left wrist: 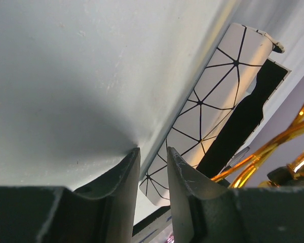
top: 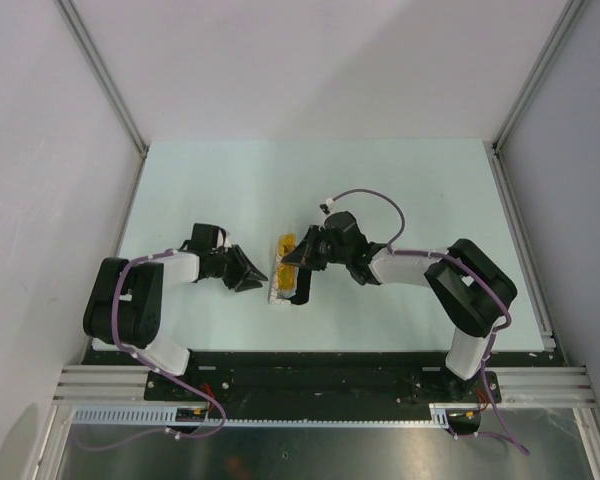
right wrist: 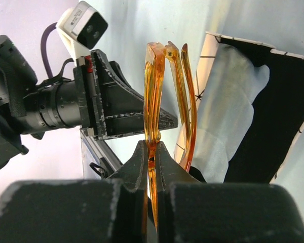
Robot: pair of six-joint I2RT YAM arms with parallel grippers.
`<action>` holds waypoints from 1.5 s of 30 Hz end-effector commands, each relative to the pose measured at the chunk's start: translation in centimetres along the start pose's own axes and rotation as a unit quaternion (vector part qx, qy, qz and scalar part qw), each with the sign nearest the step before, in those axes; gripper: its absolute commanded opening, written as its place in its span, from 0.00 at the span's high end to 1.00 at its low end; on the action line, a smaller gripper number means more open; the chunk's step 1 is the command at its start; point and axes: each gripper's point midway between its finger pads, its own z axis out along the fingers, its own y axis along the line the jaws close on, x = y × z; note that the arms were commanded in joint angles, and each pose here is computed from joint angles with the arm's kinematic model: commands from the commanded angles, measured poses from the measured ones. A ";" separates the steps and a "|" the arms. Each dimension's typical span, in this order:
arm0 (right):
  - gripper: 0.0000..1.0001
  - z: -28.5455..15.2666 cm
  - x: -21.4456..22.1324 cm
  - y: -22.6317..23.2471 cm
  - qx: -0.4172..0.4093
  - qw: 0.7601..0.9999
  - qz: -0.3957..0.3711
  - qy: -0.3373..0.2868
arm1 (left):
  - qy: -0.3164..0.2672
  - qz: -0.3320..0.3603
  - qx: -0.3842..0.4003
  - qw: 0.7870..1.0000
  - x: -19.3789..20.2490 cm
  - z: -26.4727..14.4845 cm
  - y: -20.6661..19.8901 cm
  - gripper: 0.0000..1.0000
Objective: Organize the sunglasses
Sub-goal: Place the sunglasses in the sunglasses case.
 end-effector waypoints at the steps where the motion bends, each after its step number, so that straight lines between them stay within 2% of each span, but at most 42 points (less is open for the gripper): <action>1: 1.00 0.6 0.3 -0.5 0.004 1.000 0.020 0.005 | -0.006 -0.010 -0.068 0.998 0.4 0.8 3.3 0.65; 29: 1.00 1.7 1.8 -4.1 0.058 0.997 0.037 0.020 | 0.012 -0.005 -0.063 0.998 0.9 1.3 3.0 0.65; 45: 1.00 2.0 1.5 -5.4 0.087 0.995 0.056 -0.002 | 0.024 -0.004 -0.059 0.998 1.4 1.6 2.7 0.66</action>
